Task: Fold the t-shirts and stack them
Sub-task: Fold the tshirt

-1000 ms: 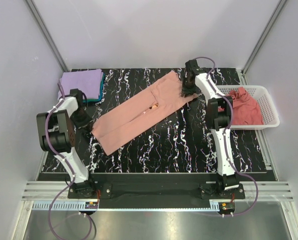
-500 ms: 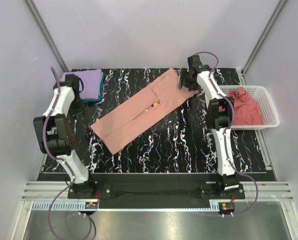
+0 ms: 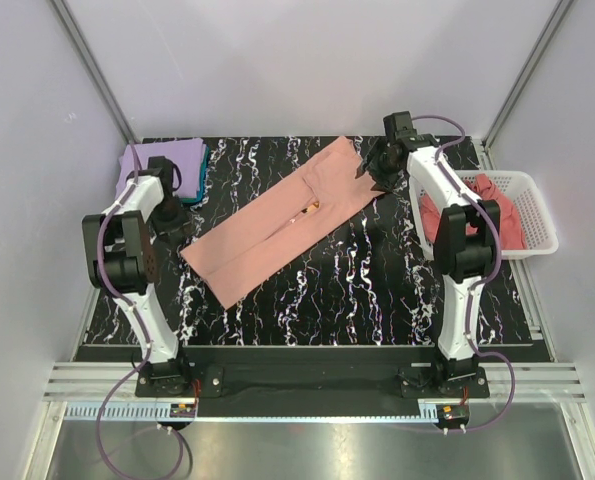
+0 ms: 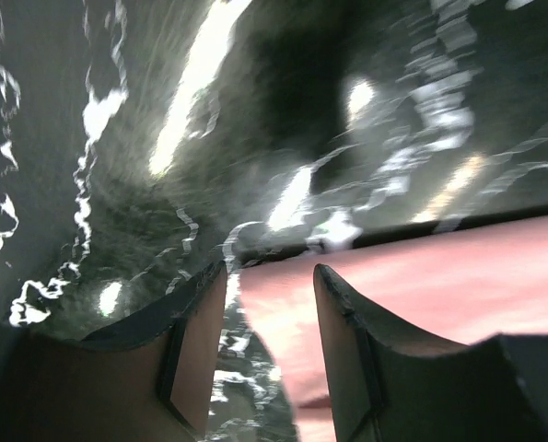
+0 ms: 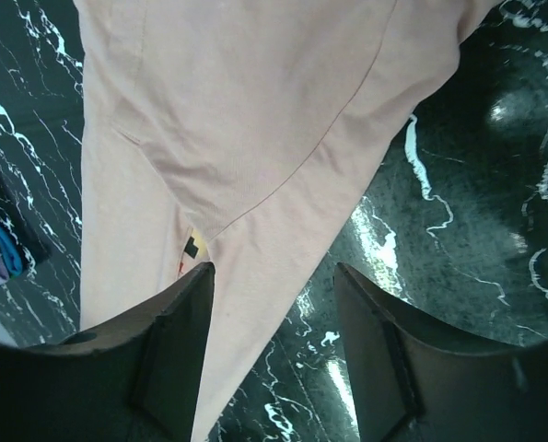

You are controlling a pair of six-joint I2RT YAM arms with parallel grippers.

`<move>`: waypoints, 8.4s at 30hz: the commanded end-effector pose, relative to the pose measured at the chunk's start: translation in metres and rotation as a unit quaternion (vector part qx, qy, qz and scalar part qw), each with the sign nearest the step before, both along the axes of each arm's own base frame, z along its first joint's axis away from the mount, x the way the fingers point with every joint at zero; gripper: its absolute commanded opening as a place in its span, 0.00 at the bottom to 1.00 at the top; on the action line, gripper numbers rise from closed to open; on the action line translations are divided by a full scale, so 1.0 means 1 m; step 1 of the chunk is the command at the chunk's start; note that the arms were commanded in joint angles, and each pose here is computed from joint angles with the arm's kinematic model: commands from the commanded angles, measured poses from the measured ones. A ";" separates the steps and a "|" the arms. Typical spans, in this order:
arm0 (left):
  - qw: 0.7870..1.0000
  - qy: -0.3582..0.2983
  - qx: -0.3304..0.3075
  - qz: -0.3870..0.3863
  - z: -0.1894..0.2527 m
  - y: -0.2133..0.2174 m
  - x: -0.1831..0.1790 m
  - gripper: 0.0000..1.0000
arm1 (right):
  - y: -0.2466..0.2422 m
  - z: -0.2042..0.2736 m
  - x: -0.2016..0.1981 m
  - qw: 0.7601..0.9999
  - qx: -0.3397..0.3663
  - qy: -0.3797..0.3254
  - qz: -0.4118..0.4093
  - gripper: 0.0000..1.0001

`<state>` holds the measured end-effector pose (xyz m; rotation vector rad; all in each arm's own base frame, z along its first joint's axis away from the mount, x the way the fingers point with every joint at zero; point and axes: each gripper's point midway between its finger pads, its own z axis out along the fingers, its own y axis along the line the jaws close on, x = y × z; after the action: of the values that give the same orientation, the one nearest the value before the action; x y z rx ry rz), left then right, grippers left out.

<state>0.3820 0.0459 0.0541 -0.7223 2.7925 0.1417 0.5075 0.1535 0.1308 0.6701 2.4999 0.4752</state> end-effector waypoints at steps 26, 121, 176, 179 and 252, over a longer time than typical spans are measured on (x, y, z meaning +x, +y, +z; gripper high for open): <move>0.995 0.047 -0.015 -0.085 -0.009 -0.012 -0.039 0.48 | 0.006 -0.078 0.033 0.997 0.041 0.048 -0.042 0.61; 0.985 0.115 -0.128 -0.010 -0.041 -0.122 -0.171 0.24 | 0.029 -0.068 0.077 0.994 0.097 -0.032 0.050 0.47; 0.986 0.099 -0.092 -0.096 -0.038 -0.135 -0.138 0.34 | 0.066 -0.069 0.071 0.983 0.172 -0.058 -0.019 0.00; 0.985 0.110 -0.087 -0.098 -0.046 -0.138 -0.147 0.34 | 0.060 -0.085 0.069 0.989 0.138 -0.042 -0.007 0.00; 0.968 0.101 -0.186 -0.135 -0.041 -0.141 -0.177 0.47 | 0.194 -0.090 -0.388 0.985 0.037 0.145 0.088 0.55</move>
<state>0.2017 -0.0990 0.0167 -0.4243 3.1219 -0.4171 0.1073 0.3425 0.0451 0.4852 2.9250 0.5869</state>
